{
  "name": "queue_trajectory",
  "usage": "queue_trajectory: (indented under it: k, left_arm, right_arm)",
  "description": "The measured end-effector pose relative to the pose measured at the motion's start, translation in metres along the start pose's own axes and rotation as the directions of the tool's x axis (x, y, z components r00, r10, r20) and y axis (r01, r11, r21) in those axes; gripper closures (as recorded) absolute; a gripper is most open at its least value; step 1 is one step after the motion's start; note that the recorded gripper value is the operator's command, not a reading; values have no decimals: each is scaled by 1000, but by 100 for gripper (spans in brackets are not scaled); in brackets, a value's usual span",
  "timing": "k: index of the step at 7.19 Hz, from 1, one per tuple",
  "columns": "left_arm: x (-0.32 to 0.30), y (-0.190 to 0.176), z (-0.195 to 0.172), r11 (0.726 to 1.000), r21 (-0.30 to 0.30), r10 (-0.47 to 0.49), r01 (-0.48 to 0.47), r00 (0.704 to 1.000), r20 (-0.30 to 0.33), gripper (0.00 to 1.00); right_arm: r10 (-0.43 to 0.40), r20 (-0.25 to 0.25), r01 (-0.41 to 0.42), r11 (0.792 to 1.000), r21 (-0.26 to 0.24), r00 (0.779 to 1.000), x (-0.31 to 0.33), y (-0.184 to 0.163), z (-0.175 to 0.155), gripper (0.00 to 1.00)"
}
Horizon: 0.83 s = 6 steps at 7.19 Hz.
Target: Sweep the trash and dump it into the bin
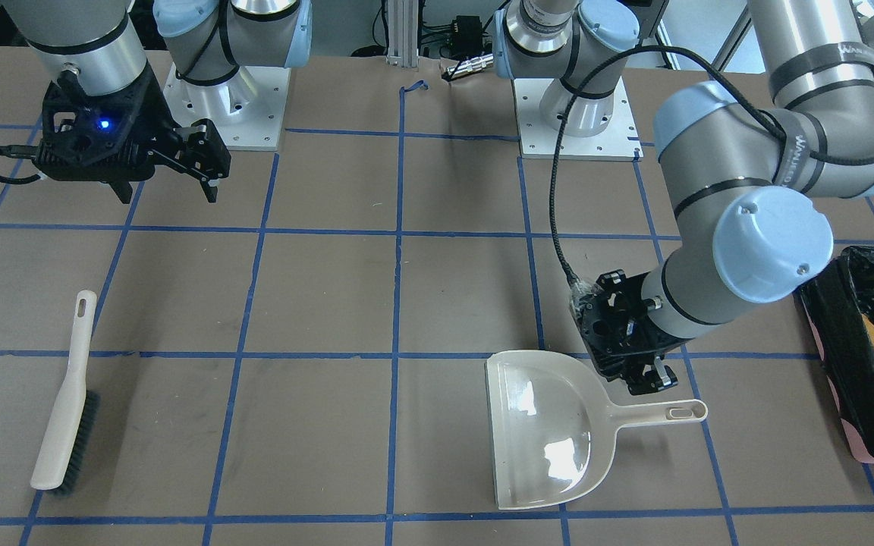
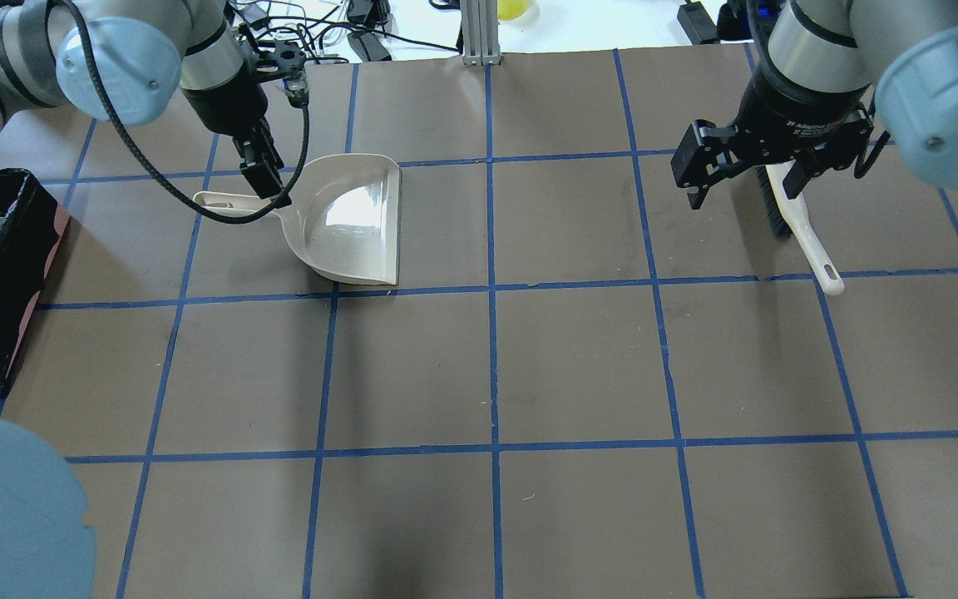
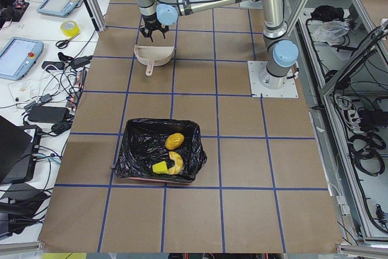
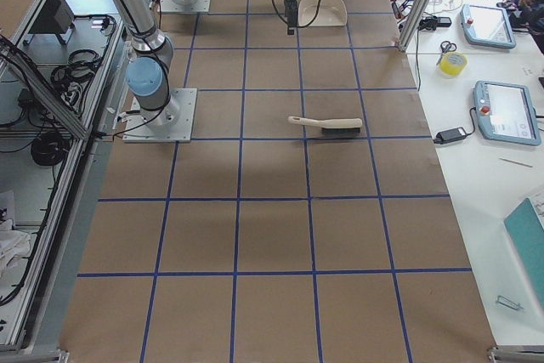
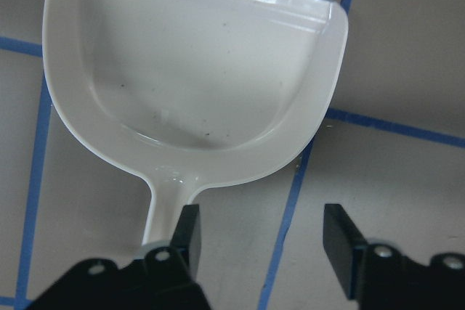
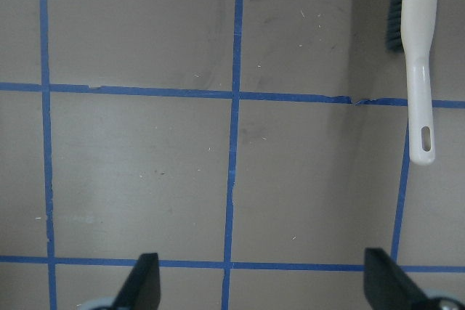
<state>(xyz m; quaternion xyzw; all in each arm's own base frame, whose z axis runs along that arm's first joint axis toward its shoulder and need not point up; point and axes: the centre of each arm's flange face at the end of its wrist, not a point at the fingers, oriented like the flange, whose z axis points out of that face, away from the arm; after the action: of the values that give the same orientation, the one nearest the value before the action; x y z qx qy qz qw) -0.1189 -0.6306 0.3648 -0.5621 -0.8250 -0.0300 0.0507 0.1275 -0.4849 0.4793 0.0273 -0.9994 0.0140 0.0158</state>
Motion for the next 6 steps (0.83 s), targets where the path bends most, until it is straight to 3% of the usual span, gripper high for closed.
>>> queue_trajectory:
  k: [2, 3, 4, 6]
  left_arm:
    - [47, -12, -38, 981, -16, -194, 194, 981, -2, 0]
    - [70, -7, -62, 949, -14, -316, 316, 949, 6, 0]
    - [91, 0, -85, 901, -4, -435, 435, 900, 17, 0]
    - [136, 16, -124, 766, 20, -642, 642, 766, 30, 0]
  right_arm:
    - [-1, -1, 1, 1000, 12, 1000, 0, -1, -1, 0]
    - [-1, -2, 1, 1000, 12, 1000, 0, -1, -1, 0]
    - [0, -2, 0, 1000, 12, 1000, 1, -1, -1, 0]
    - [1, -2, -1, 1000, 11, 1000, 1, -2, 0, 0]
